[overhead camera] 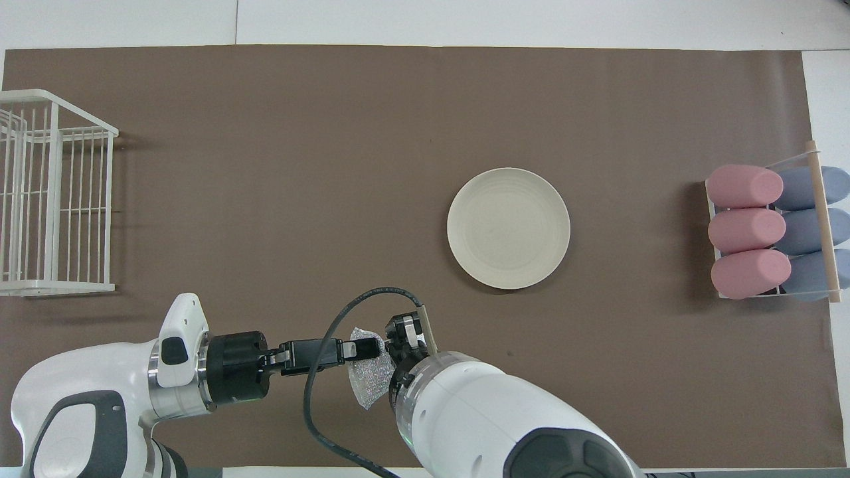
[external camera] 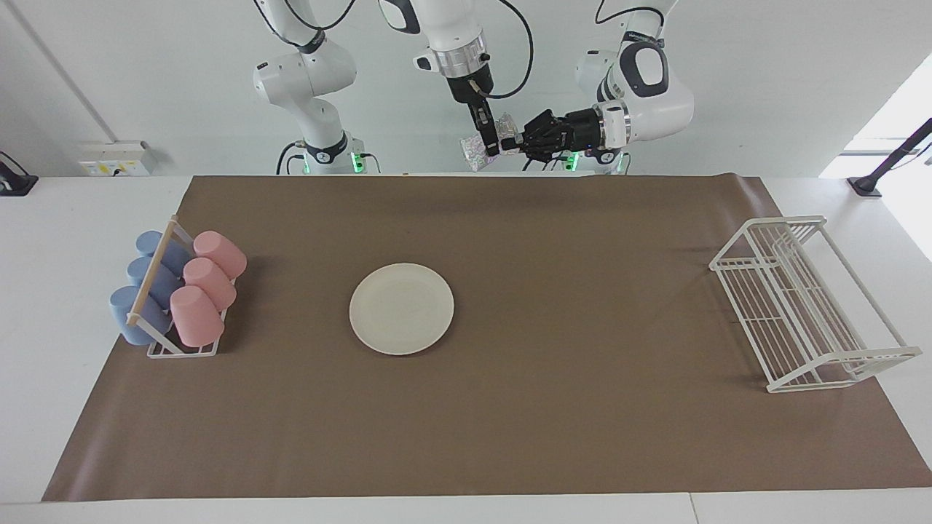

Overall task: Wipe plate with sponge
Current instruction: 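Grasp the scrubber with the right gripper while the left gripper releases it, then rub the scrubber in circles over the cream plate with the right gripper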

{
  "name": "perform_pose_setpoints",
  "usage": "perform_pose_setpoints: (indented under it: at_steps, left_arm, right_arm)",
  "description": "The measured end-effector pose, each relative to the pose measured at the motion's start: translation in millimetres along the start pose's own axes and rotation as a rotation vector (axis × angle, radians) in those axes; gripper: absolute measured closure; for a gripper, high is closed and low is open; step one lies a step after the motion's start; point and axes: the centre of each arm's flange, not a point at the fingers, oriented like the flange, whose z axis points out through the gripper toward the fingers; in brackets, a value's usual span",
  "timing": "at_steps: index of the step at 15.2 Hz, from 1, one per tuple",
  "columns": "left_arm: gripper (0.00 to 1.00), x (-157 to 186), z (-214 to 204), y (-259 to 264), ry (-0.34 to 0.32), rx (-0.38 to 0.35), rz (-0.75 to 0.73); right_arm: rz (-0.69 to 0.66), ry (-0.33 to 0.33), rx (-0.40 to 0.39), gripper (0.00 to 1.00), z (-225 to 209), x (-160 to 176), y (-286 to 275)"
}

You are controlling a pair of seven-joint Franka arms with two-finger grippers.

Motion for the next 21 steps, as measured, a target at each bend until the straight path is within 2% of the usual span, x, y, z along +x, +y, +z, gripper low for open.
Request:
perform_pose_setpoints:
  at_steps: [2, 3, 7, 9, 12, 13, 16, 18, 21]
  left_arm:
    - [0.94, -2, 0, 0, -0.005, -0.002, 0.001]
    - [0.94, -2, 0, 0, -0.007, -0.003, 0.001]
    - [0.94, -3, 0, 0, -0.008, -0.002, 0.002]
    - [0.79, -2, -1, 0, -0.006, -0.003, 0.002]
    - [0.48, -2, -1, -1, -0.005, 0.001, -0.003]
    - [0.34, -2, -1, -1, -0.009, 0.015, -0.007]
    - [0.02, 2, -9, -5, -0.006, 0.079, -0.016]
    - [0.00, 8, -20, -8, 0.005, 0.134, -0.019]
    - [0.00, 16, -38, -16, 0.014, 0.242, 0.012]
  right_arm:
    - [-0.015, -0.002, 0.005, 0.78, -1, 1, -1]
    - [-0.019, -0.003, 0.005, 0.84, -1, 1, -1]
    - [-0.028, -0.003, 0.005, 0.86, -1, 1, -1]
    - [-0.030, -0.001, 0.002, 0.90, 0, 0, 0]
    - [-0.044, 0.001, 0.001, 0.90, 2, 2, 0]
    - [-0.066, 0.001, 0.005, 0.90, 1, 6, -4]
    - [-0.159, 0.018, 0.035, 0.90, 1, 55, -36]
    - [-0.183, 0.020, 0.075, 0.90, 21, 98, -70]
    - [-0.200, 0.003, 0.096, 0.90, 99, 133, -103]
